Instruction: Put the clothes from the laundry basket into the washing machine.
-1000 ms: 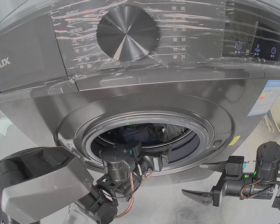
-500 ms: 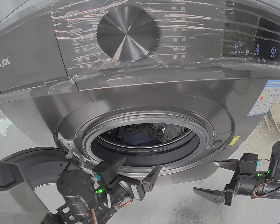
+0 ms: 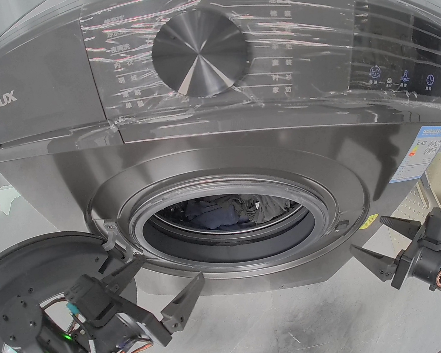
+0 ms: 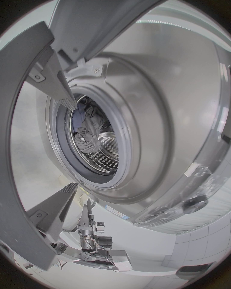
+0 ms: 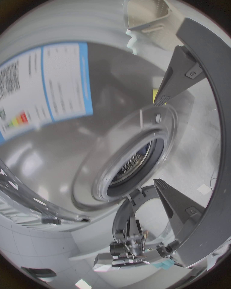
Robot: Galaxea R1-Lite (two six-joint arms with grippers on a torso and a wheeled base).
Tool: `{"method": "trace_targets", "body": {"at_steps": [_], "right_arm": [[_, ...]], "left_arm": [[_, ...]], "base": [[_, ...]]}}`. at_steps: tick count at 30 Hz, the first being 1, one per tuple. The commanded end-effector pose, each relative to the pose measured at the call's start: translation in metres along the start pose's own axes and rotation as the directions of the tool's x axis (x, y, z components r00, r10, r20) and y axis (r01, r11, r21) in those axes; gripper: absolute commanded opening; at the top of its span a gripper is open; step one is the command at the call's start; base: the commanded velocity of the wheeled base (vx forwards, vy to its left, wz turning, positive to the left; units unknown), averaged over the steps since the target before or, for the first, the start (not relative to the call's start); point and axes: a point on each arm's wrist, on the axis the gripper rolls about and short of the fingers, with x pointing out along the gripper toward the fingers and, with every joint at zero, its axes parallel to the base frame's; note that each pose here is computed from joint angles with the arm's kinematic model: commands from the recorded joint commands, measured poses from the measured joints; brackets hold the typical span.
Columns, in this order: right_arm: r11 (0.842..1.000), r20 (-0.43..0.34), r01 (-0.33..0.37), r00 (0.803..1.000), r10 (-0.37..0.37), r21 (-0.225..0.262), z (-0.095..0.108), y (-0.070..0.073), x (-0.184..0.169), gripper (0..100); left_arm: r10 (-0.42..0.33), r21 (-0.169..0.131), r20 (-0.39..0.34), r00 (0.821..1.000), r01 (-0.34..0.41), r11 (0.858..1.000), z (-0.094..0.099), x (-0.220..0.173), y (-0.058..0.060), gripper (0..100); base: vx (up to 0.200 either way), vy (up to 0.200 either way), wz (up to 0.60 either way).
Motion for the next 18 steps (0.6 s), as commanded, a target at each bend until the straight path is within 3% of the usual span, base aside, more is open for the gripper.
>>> {"method": "trace_targets", "body": {"at_steps": [1,5,7,11,13,18], "right_arm": [[0.997,0.064,0.077,0.995,-0.078,0.007,0.013,-0.011,-0.022,100],[0.995,0.060,0.097,0.994,-0.097,-0.006,0.017,-0.012,-0.041,100],[0.990,0.059,0.144,0.988,-0.143,-0.010,0.018,-0.014,-0.054,100],[0.967,0.060,0.257,0.965,-0.256,-0.001,0.018,-0.022,-0.070,100],[0.957,0.074,0.289,0.955,-0.288,0.004,0.018,-0.025,-0.078,100],[0.932,0.086,0.363,0.928,-0.363,0.009,0.016,-0.028,-0.100,100]], "left_arm": [[0.027,-0.004,0.056,0.998,-0.027,1.000,0.011,-0.027,0.006,100],[0.097,0.006,0.095,0.991,-0.098,0.995,0.019,-0.037,0.015,100],[0.111,0.018,0.113,0.987,-0.114,0.993,0.023,-0.044,0.017,100],[0.121,0.019,0.126,0.985,-0.124,0.992,0.028,-0.055,0.019,100],[0.132,0.023,0.144,0.981,-0.137,0.990,0.032,-0.061,0.021,100],[0.162,0.062,0.139,0.977,-0.171,0.983,0.035,-0.078,0.025,100]], "base": [[-0.200,0.000,0.00],[-0.200,0.000,0.00],[0.000,0.000,0.00],[0.000,0.000,0.00],[-0.200,0.000,0.00],[-0.160,0.000,0.00]]}}
